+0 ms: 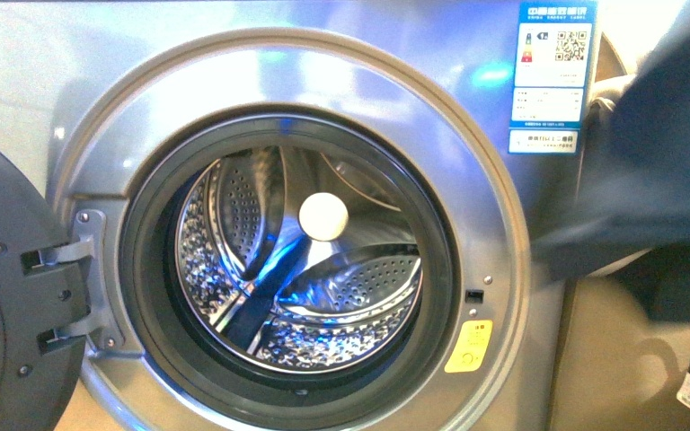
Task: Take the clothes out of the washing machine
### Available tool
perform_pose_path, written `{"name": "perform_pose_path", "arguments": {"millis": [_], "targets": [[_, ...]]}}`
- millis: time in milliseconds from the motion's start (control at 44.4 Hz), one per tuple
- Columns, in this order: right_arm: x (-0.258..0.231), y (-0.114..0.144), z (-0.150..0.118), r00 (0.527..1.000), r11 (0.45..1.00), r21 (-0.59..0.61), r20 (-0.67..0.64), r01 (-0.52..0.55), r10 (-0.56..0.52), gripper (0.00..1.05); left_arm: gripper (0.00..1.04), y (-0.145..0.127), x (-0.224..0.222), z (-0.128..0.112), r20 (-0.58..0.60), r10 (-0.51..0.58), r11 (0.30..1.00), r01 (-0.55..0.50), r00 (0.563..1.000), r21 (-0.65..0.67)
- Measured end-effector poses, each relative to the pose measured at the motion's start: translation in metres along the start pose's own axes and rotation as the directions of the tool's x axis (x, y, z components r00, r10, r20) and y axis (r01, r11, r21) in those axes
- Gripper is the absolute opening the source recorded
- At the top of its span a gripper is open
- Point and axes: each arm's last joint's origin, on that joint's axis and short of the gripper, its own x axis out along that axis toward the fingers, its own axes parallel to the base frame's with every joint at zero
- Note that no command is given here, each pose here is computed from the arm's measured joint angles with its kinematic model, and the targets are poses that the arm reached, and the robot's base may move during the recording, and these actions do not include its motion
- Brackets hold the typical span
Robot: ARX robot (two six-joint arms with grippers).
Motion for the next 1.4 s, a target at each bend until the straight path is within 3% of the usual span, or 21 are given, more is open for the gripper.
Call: {"name": "perform_pose_path", "arguments": {"millis": [135, 248, 361, 564, 767, 1015, 1263, 1398], "targets": [[-0.011, -0.047, 0.015, 0.990, 0.989, 0.063, -0.068, 0.131, -0.127, 0.06, 0.98, 0.000, 0.000, 0.000, 0.000, 0.000, 1.000, 0.000, 1.000, 0.000], [-0.020, -0.061, 0.014, 0.983, 0.983, 0.091, -0.110, 0.158, -0.148, 0.06, 0.98, 0.000, 0.000, 0.000, 0.000, 0.000, 1.000, 0.000, 1.000, 0.000], [-0.032, -0.058, -0.008, 0.963, 0.980, 0.115, -0.236, 0.163, -0.132, 0.06, 0.98, 0.000, 0.000, 0.000, 0.000, 0.000, 1.000, 0.000, 1.000, 0.000], [-0.072, -0.068, -0.059, 0.890, 0.980, 0.038, -0.427, 0.198, -0.163, 0.06, 0.98, 0.000, 0.000, 0.000, 0.000, 0.000, 1.000, 0.000, 1.000, 0.000], [-0.114, -0.086, -0.107, 0.768, 0.967, -0.034, -0.601, 0.254, -0.222, 0.06, 0.98, 0.000, 0.000, 0.000, 0.000, 0.000, 1.000, 0.000, 1.000, 0.000], [-0.152, -0.102, -0.172, 0.565, 0.914, -0.003, -0.785, 0.406, -0.253, 0.07, 0.98, 0.000, 0.000, 0.000, 0.000, 0.000, 1.000, 0.000, 1.000, 0.000], [-0.165, -0.131, -0.213, 0.433, 0.807, -0.092, -0.805, 0.583, -0.405, 0.53, 0.98, 0.000, 0.000, 0.000, 0.000, 0.000, 1.000, 0.000, 1.000, 0.000], [-0.165, -0.132, -0.214, 0.440, 0.788, -0.054, -0.805, 0.613, -0.398, 0.79, 0.98, 0.000, 0.000, 0.000, 0.001, 0.000, 1.000, 0.000, 1.000, 0.000]]}}
